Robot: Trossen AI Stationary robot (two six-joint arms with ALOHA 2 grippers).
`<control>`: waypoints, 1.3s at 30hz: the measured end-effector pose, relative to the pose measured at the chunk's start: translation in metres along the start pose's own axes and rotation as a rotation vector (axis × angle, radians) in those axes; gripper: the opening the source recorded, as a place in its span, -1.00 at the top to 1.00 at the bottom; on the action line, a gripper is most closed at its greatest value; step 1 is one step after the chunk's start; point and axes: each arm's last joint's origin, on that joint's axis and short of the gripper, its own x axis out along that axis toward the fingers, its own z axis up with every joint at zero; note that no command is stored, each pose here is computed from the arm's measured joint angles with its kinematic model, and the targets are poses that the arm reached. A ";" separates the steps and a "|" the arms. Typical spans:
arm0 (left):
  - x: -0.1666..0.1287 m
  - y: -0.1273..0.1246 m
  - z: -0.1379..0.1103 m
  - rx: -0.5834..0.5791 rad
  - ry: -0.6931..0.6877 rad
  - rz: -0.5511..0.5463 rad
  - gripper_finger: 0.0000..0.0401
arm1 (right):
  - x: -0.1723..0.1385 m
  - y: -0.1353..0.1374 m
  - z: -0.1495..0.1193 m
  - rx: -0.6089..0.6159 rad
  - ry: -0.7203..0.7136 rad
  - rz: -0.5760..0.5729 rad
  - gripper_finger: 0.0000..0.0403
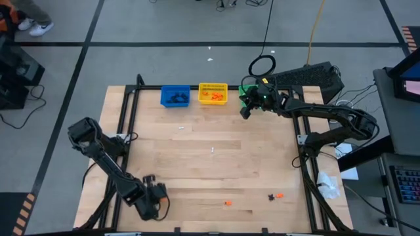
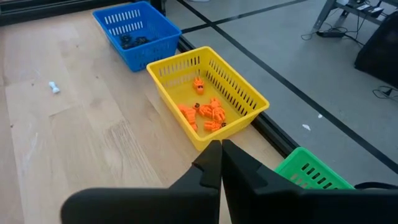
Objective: Sort Halloween decoration
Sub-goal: Put the orange skeleton toy into the yellow bin
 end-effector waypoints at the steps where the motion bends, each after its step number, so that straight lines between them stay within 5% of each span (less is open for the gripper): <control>1: -0.003 0.004 0.002 -0.008 -0.010 0.018 0.94 | 0.000 0.000 0.000 0.000 0.000 0.000 1.00; 12: -0.040 0.062 0.065 -0.094 -0.176 0.124 0.94 | 0.000 0.000 0.000 0.000 0.005 0.003 1.00; 21: -0.054 0.163 0.149 -0.169 -0.345 0.129 0.94 | 0.000 0.000 0.000 0.000 0.004 0.004 1.00; 28: -0.076 0.256 0.202 -0.188 -0.421 0.263 0.94 | 0.000 0.000 0.000 0.000 0.003 0.004 1.00; 39: -0.071 0.358 0.270 -0.208 -0.392 0.312 0.94 | 0.000 0.000 0.000 -0.011 0.003 0.004 1.00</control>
